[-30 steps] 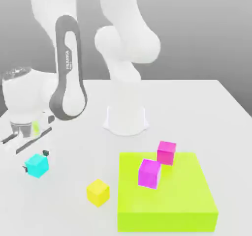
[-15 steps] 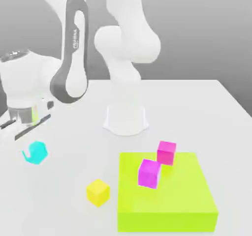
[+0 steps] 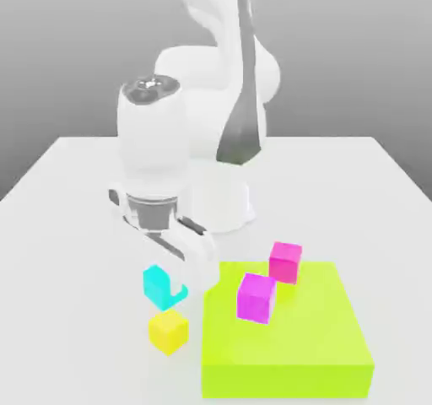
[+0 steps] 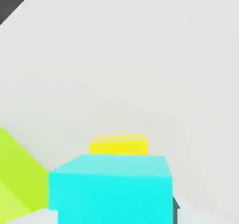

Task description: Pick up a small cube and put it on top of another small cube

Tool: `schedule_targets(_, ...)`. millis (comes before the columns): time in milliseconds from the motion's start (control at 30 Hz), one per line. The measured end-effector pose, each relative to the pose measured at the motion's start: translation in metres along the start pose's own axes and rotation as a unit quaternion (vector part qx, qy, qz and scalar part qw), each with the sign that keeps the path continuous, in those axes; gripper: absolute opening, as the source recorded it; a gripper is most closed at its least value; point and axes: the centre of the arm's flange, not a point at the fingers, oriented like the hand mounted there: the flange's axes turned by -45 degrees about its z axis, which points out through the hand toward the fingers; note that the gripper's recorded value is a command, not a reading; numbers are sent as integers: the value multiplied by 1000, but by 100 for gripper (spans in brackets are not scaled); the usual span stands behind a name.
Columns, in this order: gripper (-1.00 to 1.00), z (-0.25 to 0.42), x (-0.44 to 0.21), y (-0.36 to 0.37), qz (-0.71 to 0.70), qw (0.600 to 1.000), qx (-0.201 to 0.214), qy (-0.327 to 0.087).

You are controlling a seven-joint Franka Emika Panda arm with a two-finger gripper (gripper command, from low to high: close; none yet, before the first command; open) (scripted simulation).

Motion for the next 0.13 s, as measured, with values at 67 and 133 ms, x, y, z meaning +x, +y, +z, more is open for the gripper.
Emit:
schedule_targets(67, 100, 19, -1, 1, 0, 1000, 0, 0)
schedule_targets(133, 100, 19, -1, 1, 0, 1000, 0, 0)
